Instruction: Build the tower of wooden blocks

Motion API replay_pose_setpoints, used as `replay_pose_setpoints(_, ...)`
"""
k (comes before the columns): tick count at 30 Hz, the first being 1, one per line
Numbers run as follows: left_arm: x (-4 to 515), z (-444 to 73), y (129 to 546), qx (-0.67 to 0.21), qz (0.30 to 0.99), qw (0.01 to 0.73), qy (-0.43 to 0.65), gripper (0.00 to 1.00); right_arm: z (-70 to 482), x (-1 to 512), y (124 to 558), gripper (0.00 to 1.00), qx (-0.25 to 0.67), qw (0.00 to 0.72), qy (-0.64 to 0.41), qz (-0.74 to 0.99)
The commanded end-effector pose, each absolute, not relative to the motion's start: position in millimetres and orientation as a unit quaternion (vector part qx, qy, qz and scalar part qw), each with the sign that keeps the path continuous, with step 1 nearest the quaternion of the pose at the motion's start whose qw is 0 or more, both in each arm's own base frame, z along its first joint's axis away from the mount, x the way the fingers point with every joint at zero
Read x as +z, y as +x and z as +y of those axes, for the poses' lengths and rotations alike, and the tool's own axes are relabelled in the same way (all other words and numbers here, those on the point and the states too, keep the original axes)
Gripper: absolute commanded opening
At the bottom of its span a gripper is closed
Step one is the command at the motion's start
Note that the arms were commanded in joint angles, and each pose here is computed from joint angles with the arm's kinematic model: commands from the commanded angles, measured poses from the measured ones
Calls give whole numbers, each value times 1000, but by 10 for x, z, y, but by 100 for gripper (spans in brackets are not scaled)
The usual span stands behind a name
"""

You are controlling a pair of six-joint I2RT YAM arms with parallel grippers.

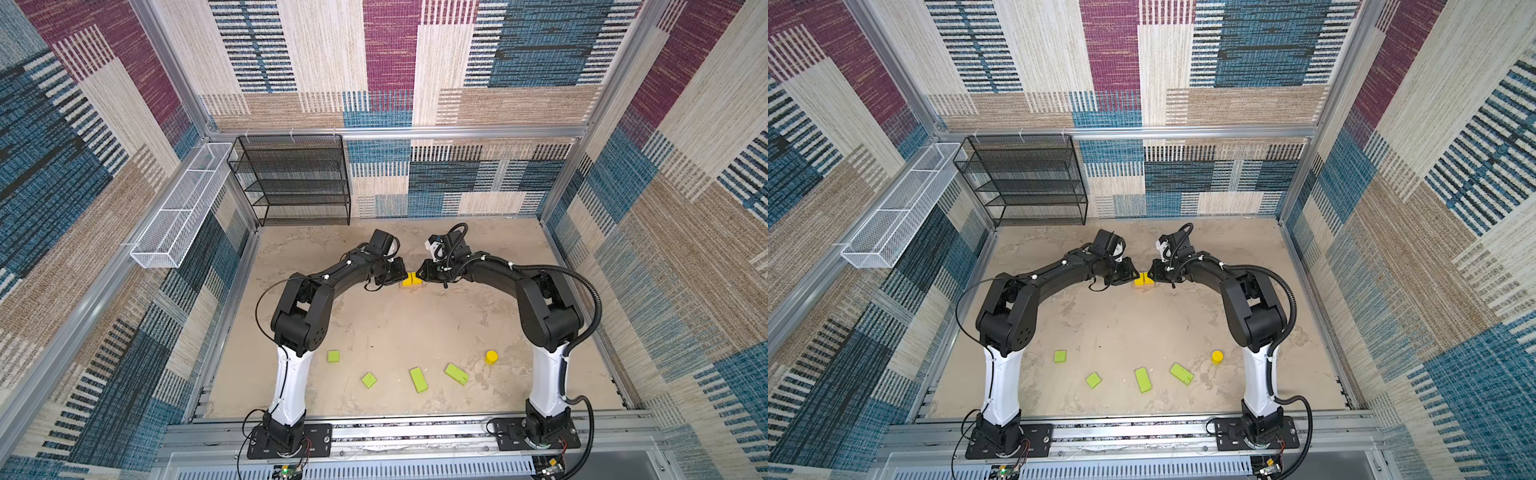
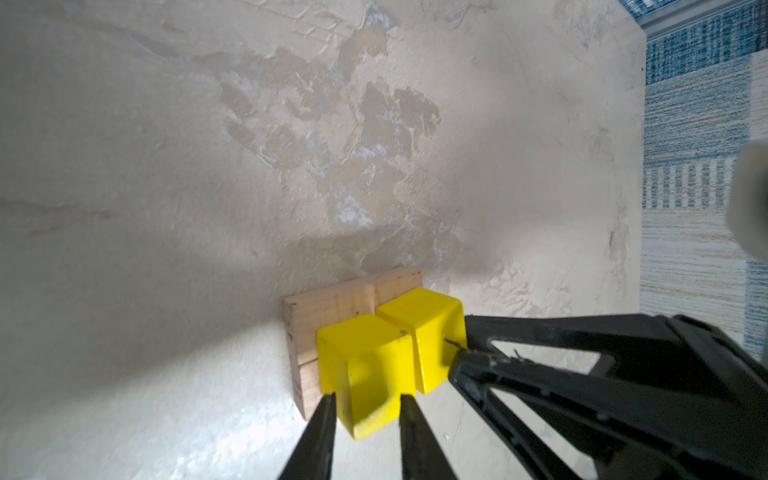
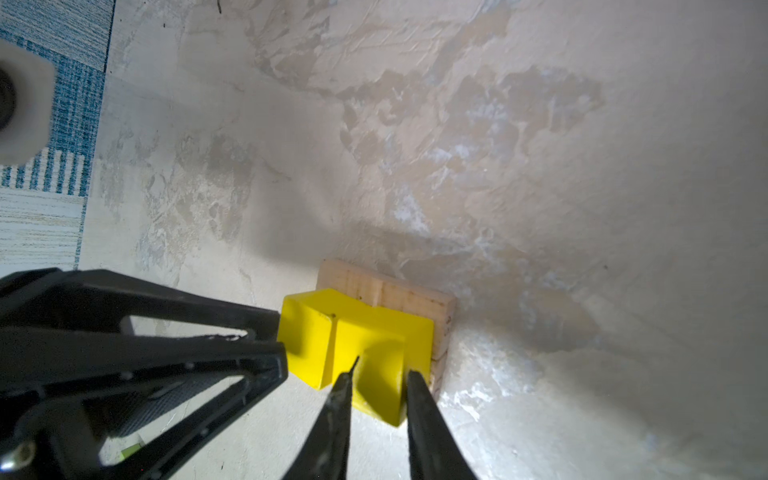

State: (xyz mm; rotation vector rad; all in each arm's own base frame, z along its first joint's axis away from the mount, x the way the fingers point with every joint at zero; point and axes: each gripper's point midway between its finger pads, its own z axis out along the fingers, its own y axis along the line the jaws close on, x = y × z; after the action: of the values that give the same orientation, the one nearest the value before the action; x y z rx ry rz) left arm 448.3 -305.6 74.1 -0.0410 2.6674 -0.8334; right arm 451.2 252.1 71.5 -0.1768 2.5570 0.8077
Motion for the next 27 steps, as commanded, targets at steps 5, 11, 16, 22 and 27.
replay_pose_setpoints(5, 768, -3091, 4494, -304, 938, 169, -20, 29, 2556, 800, 4532, 25, 305, 233, -64, 921)
replay_pose_setpoints(11, 770, -3103, 4503, -306, 937, 168, -19, 26, 2559, 807, 4530, 24, 307, 232, -63, 921)
replay_pose_setpoints(16, 776, -3105, 4511, -307, 937, 169, -20, 24, 2557, 794, 4519, 23, 307, 231, -62, 921)
replay_pose_setpoints(22, 765, -3100, 4512, -304, 938, 168, -20, 24, 2556, 789, 4512, 23, 307, 230, -61, 921)
replay_pose_setpoints(27, 757, -3093, 4508, -301, 939, 166, -19, 28, 2556, 784, 4511, 23, 308, 229, -61, 921)
